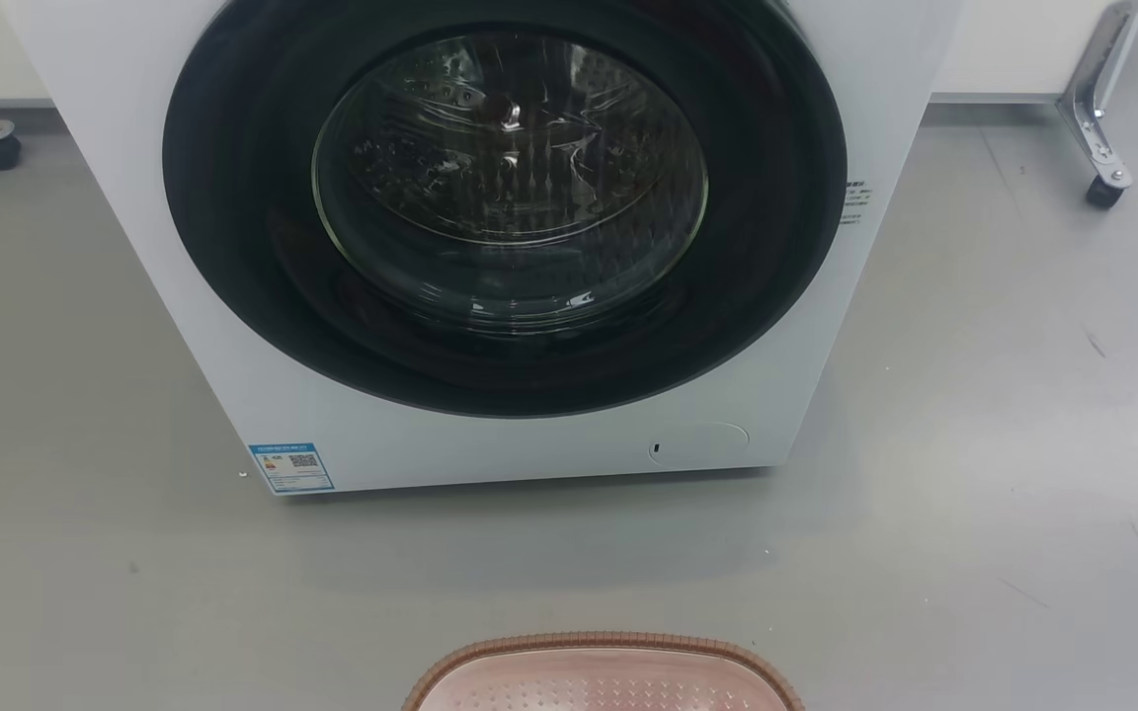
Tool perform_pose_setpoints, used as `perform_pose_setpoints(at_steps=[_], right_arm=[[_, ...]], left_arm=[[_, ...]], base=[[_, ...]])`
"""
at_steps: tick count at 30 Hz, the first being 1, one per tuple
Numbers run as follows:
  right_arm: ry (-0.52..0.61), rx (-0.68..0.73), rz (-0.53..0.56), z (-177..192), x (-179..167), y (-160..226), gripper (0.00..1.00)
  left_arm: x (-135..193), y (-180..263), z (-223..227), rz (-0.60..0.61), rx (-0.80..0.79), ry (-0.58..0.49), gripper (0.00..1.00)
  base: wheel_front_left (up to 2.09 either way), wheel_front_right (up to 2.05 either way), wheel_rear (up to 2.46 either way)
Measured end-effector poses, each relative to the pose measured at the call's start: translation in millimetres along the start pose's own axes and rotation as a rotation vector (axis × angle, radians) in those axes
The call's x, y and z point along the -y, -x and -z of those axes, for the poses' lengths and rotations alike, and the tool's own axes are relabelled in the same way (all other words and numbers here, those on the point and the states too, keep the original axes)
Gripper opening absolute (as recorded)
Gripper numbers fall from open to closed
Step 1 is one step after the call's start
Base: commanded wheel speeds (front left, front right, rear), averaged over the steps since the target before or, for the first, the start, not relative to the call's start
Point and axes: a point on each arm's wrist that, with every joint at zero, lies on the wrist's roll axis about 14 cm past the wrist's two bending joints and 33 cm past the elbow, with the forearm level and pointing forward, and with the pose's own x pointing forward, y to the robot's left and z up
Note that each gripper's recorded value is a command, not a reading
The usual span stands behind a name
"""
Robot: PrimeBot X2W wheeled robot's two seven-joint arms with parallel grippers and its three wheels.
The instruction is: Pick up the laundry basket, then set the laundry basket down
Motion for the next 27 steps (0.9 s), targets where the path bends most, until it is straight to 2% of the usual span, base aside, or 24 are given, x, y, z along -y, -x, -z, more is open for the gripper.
perform_pose_setpoints(at_steps=[17,27], right_arm=[[-0.011,-0.017,0.005,3,3,-4,0.0],[0.023,0.042,0.009,-51,8,-23,0.0]], left_arm=[[0,-5,0,0.003,-0.013,-0.002,0.0],[-6,-25,-48,-0.007,0.041,0.001,0.0]], base=[[0.0,0.0,0.0],[0.0,0.0,0.0]])
